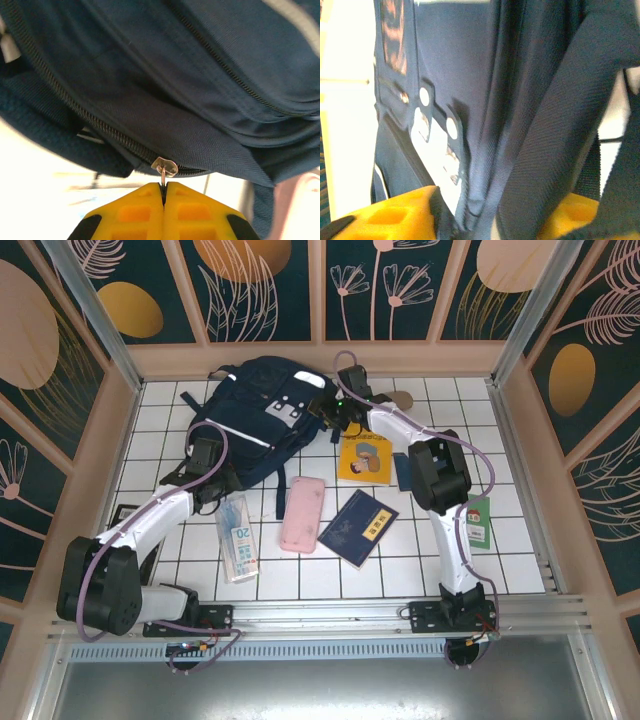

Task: Pack the student bag
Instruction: Unzip the student bag at the top-center of the table.

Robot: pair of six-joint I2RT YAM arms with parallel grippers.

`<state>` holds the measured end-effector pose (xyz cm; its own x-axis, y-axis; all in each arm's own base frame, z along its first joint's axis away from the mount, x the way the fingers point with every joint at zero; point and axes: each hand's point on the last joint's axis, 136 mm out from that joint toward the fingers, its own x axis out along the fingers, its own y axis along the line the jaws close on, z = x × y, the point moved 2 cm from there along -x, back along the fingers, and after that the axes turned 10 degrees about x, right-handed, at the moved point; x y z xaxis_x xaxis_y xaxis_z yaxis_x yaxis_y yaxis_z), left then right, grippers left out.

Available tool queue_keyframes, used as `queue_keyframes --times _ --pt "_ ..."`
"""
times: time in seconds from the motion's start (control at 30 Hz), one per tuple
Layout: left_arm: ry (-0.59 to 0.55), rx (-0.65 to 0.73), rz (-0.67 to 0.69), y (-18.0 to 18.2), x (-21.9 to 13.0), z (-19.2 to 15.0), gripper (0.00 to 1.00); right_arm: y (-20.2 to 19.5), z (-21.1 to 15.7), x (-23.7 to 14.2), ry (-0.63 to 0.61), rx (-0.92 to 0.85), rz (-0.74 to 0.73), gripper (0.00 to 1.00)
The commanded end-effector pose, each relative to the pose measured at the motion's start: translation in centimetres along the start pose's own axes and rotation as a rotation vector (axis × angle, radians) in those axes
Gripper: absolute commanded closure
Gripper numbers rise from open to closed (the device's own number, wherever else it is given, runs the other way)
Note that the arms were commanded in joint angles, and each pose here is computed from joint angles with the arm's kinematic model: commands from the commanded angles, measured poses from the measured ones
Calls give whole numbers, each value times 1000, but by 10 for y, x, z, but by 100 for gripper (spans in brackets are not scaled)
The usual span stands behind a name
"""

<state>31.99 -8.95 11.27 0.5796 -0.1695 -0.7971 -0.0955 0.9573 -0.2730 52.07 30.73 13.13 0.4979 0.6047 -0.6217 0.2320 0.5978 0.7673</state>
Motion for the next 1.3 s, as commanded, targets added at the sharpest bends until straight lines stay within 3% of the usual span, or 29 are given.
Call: queue_keyframes --times 0.0,0.27,0.4,0.53,0.7,1.13,1.27 --pt "-21 38 -172 -33 -4 13 100 18 18 -27 -114 -45 -6 40" --pt "-3 111 -281 -77 0 10 100 -6 -48 -55 -81 -16 -135 34" --pt "2 123 -320 -88 0 8 100 -5 -92 -61 -33 -14 -125 31" --pt "17 139 -349 -96 1 4 100 -4 -130 -47 96 54 -57 35" --pt "17 154 -361 -102 -2 6 100 1 -161 -32 154 62 -72 36" --pt "10 163 -375 -108 -7 10 100 -13 -184 -19 212 126 -85 37" --pt "18 170 -372 -108 -6 8 100 -7 -178 -11 194 127 -65 44"
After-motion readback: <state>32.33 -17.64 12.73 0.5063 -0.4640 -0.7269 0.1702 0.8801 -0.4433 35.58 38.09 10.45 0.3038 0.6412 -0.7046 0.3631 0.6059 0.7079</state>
